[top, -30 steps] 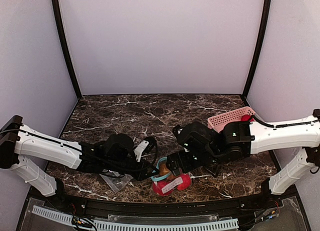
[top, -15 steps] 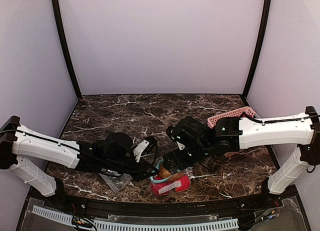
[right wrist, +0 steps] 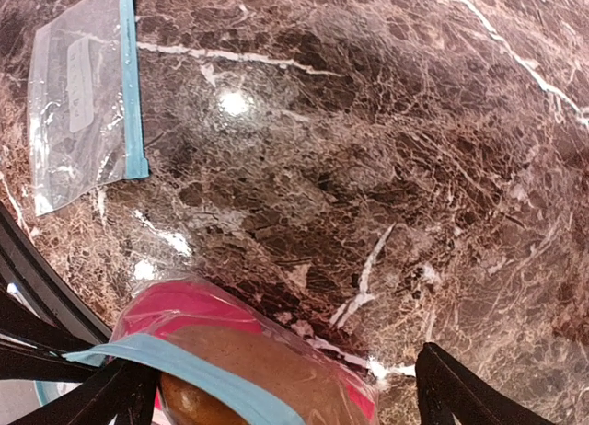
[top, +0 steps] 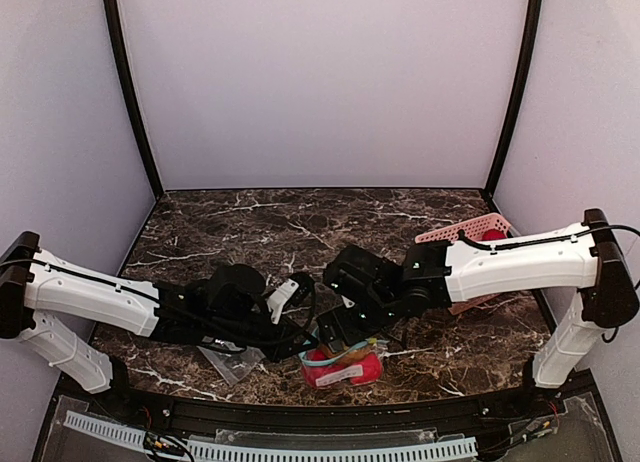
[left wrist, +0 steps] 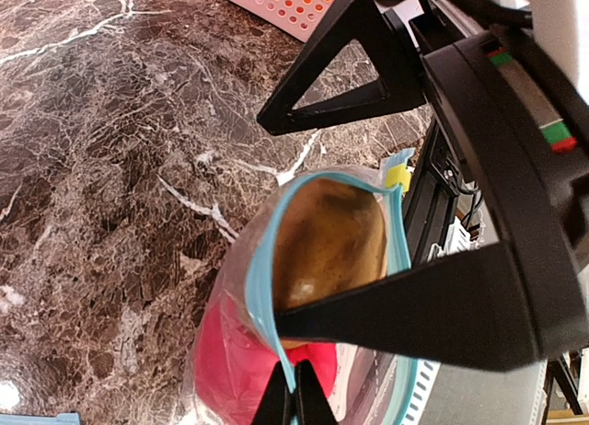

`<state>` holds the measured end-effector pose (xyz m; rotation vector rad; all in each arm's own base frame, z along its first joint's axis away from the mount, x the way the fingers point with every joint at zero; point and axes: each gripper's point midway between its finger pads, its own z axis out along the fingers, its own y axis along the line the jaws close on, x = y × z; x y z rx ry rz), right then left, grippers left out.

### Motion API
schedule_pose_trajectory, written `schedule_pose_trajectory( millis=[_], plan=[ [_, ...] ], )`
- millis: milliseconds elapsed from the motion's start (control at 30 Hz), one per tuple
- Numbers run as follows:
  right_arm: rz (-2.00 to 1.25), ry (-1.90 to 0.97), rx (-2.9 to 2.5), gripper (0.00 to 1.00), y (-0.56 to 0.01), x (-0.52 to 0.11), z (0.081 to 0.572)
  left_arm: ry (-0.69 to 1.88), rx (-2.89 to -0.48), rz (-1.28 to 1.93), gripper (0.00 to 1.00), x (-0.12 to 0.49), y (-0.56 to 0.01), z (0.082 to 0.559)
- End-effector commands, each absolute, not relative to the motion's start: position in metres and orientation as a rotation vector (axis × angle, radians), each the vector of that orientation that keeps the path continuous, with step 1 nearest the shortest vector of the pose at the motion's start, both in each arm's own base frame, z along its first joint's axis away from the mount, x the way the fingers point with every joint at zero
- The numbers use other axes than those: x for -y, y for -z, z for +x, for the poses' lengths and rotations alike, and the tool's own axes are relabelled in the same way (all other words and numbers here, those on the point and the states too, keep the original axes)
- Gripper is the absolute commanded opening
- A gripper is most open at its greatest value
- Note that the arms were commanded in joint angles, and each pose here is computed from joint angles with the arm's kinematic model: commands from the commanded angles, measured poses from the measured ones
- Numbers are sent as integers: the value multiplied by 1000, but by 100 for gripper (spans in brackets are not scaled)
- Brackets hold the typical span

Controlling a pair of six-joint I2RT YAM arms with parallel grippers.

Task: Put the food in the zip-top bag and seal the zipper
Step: Adjust the fake vegetable in the zipper food storage bag.

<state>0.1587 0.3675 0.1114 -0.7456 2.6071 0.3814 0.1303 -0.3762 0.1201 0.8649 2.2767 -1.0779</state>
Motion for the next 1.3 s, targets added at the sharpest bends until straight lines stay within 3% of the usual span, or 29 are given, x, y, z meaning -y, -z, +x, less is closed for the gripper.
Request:
schedule_pose_trajectory(
  millis=[0,600,1267],
  plan=[
    [-657,-251,-2663,94,-104,-347,163,1072,-2235,861,1,376,-134,133],
    [-555,-177,-2746,86,-86,-318,154,995,-2251,762,1,358,-134,142],
    [-508,73,-2798,85,-71,-272,149,952,-2271,710,1,347,-132,146]
  ],
)
